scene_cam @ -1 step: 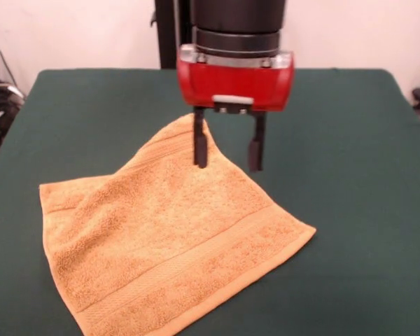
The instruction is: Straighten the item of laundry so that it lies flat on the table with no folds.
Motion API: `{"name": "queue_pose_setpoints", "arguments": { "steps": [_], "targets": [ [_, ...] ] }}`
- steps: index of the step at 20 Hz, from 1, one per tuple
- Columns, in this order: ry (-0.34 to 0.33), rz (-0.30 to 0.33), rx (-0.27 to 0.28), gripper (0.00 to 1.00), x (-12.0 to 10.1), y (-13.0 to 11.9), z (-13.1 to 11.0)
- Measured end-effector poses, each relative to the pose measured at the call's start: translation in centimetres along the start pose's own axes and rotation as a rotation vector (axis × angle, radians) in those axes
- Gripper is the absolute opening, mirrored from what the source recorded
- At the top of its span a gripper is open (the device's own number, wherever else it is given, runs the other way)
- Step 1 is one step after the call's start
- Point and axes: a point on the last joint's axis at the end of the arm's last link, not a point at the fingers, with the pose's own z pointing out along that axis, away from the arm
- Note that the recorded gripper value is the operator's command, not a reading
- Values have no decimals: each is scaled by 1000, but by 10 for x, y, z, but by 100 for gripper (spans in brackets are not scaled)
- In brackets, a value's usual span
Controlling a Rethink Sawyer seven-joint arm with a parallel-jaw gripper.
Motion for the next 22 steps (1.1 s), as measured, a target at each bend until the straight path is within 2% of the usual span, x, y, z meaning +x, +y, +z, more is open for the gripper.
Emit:
{"name": "queue_pose_setpoints", "arguments": {
  "steps": [4,9,12,22],
  "targets": [
    [6,-4,-9,100,5,16,4],
    [7,6,-24,100,15,30,27],
    [-10,23,-23,100,23,27,54],
    [-7,55,-22,100,42,23,108]
  ]
}}
